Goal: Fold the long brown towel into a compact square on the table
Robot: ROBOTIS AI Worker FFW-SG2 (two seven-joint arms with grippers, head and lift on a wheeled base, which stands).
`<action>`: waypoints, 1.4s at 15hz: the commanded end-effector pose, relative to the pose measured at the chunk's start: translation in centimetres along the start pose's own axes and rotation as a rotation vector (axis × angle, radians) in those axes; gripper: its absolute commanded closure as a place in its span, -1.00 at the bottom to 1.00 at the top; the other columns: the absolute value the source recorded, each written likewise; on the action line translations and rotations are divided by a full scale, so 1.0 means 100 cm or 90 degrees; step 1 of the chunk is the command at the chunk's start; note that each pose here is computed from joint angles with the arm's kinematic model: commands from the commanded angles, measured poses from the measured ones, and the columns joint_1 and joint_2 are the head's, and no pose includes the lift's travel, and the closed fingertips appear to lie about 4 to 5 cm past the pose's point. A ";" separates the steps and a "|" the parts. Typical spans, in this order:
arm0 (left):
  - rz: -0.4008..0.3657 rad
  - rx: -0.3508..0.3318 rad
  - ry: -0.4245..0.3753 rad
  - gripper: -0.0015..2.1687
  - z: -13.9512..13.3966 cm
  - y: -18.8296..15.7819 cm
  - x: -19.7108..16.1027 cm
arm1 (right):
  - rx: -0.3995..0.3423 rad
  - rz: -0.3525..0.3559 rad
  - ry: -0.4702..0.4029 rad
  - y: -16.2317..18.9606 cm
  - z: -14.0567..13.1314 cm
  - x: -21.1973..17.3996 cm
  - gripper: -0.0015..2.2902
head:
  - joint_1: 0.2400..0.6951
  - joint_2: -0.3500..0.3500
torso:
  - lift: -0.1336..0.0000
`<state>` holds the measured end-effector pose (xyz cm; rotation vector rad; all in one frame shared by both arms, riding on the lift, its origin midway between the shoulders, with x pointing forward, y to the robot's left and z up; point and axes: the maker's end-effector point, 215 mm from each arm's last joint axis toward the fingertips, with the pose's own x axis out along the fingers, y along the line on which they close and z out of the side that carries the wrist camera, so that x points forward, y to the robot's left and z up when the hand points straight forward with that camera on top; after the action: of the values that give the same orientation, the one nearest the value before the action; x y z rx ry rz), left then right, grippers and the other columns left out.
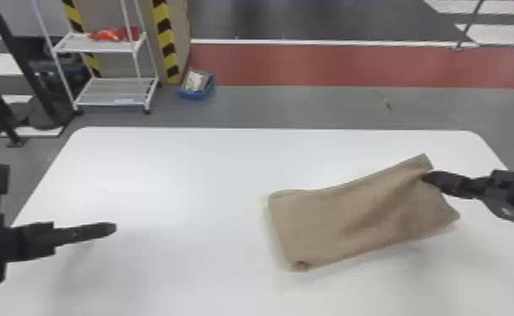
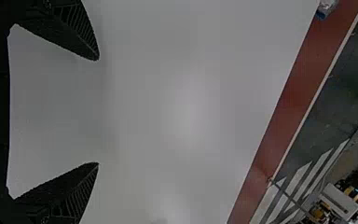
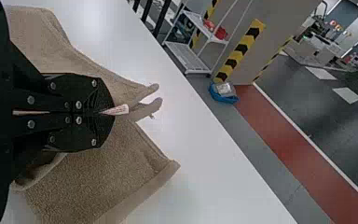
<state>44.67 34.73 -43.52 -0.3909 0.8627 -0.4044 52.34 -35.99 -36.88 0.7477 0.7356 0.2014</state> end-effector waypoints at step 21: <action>0.000 -0.001 0.014 -0.93 -0.010 0.001 0.008 | 0.106 -0.002 0.026 -0.042 0.008 0.001 0.15 | 1.00 -0.19 | -0.86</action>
<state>44.46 34.29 -44.60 -0.3873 0.8813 -0.4089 52.64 -39.89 -39.62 0.8800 0.7983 0.1395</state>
